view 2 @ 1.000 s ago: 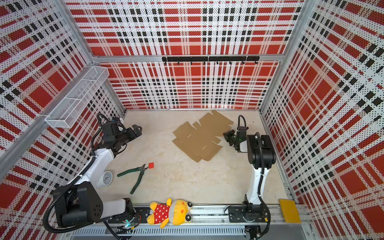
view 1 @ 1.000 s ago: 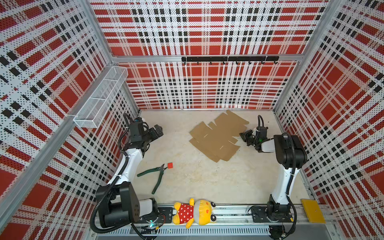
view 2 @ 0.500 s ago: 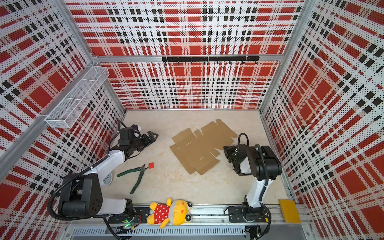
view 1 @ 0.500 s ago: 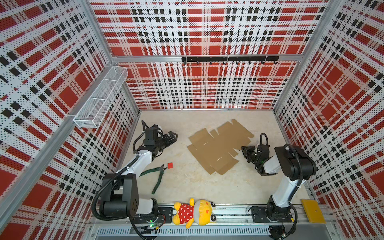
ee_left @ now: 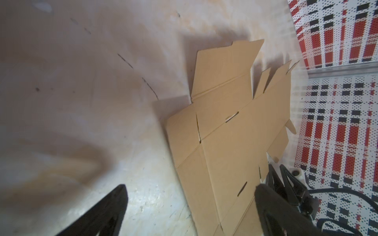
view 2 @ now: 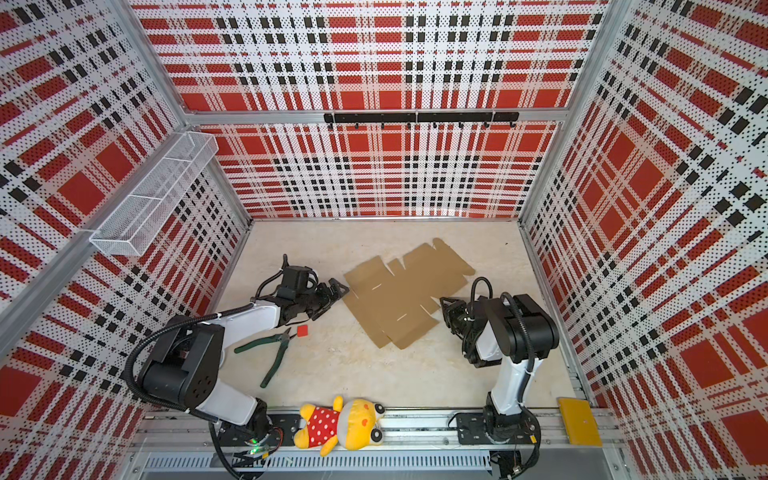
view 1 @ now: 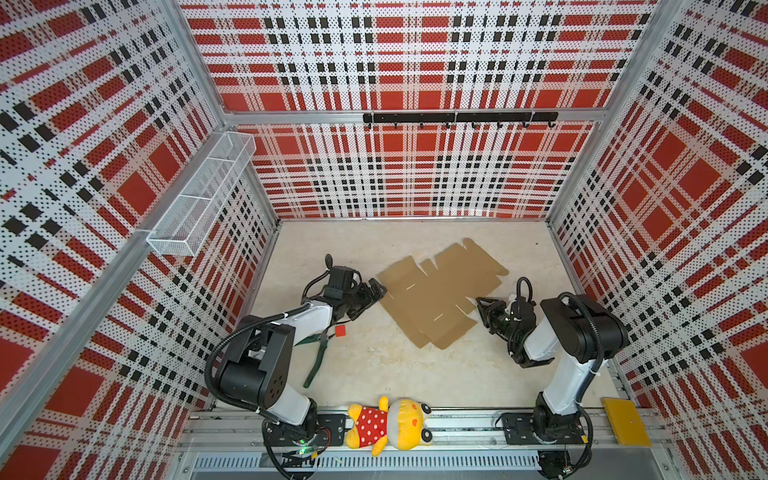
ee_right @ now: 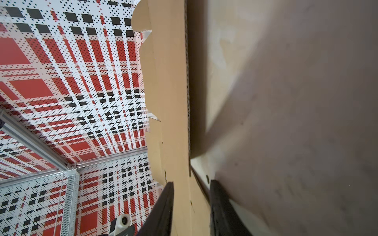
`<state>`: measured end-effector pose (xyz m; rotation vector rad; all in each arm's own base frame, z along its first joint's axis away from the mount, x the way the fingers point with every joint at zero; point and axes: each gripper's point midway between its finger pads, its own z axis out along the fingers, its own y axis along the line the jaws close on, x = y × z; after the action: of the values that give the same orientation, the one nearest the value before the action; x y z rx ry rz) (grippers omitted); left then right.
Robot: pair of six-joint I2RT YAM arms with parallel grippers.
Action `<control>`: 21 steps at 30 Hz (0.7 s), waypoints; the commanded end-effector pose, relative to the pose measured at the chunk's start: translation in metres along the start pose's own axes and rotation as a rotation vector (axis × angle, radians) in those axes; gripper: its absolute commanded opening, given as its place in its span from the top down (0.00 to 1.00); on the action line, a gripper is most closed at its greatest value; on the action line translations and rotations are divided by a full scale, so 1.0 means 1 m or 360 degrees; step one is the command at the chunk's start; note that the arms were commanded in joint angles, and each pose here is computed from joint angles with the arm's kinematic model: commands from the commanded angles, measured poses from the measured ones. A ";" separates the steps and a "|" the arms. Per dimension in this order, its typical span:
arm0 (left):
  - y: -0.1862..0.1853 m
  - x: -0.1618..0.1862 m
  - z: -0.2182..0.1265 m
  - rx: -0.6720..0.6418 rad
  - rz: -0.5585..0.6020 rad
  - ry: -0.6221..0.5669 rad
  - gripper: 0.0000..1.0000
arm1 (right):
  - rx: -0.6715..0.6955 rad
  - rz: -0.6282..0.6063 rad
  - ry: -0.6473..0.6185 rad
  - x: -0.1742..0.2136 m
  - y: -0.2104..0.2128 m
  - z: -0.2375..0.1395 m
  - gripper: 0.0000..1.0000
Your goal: Fold the paper box
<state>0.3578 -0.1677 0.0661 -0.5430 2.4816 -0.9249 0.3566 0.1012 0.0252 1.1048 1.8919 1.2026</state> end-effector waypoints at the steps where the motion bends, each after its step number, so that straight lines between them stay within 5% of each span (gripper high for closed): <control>1: -0.003 -0.003 0.008 0.0031 -0.0045 -0.0023 0.00 | 0.0276 0.0076 0.0011 0.009 -0.050 -0.011 0.63; 8: -0.002 0.015 0.026 0.0047 -0.0114 0.0081 0.01 | 0.0312 0.0038 -0.0009 0.006 -0.051 -0.020 0.53; 21: 0.009 0.040 0.057 -0.0089 -0.0240 0.0263 0.15 | 0.0409 -0.0153 -0.0046 -0.003 -0.030 -0.037 0.42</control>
<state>0.3749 -0.2165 0.0460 -0.5911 2.5182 -1.0874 0.3359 0.0897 0.0366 1.0872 1.9778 1.0606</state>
